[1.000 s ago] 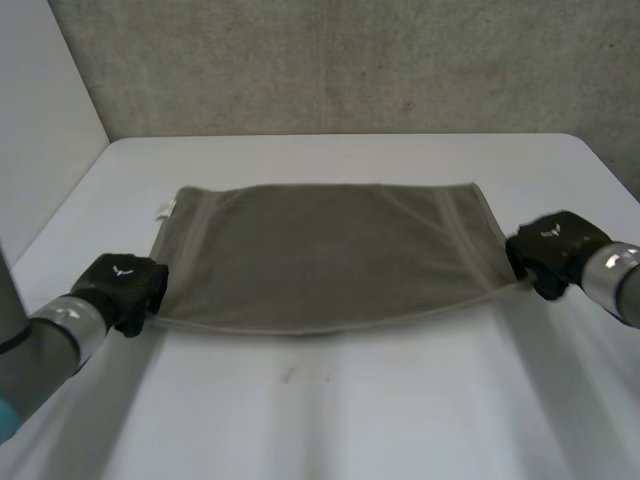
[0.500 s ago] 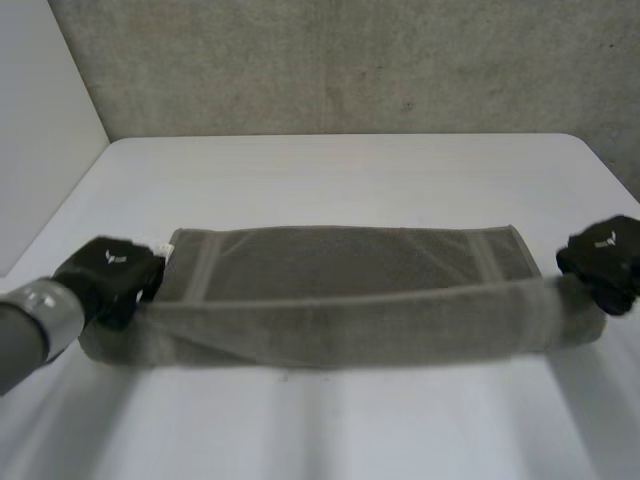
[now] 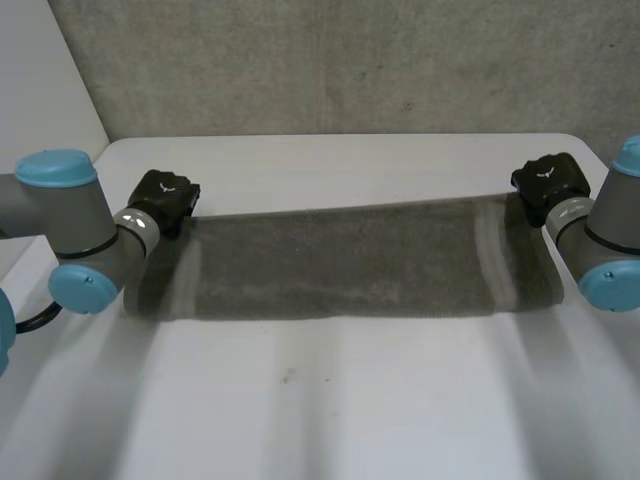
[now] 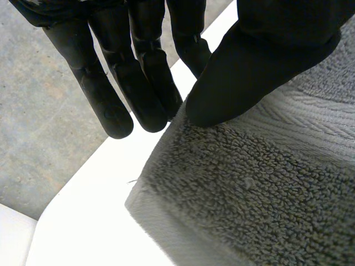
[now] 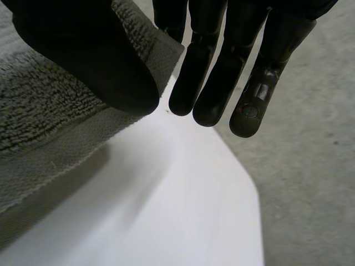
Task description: Fold the towel.
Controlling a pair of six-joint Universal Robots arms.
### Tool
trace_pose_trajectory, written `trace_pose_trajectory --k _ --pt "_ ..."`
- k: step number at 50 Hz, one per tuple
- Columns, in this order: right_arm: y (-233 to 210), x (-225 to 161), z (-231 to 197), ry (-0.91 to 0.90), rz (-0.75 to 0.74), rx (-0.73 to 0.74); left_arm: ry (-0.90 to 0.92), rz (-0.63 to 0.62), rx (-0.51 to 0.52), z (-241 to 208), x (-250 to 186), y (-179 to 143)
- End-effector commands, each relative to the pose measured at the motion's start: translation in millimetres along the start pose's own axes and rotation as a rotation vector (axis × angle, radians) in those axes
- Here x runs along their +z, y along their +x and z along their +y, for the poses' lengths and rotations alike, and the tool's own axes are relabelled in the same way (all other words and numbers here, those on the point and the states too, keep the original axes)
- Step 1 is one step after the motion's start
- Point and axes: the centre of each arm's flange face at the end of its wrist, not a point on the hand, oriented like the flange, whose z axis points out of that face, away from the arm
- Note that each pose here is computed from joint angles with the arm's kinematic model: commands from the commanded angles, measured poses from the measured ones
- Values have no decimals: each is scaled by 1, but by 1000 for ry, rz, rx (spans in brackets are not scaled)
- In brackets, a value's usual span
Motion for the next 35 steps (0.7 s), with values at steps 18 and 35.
trace_pose_trajectory --k 18,35 --pt "24 -24 -34 53 71 59 55 -62 -259 -35 -17 -20" --pt "13 -104 -32 -63 -111 84 -29 -107 -468 -37 -116 -33"
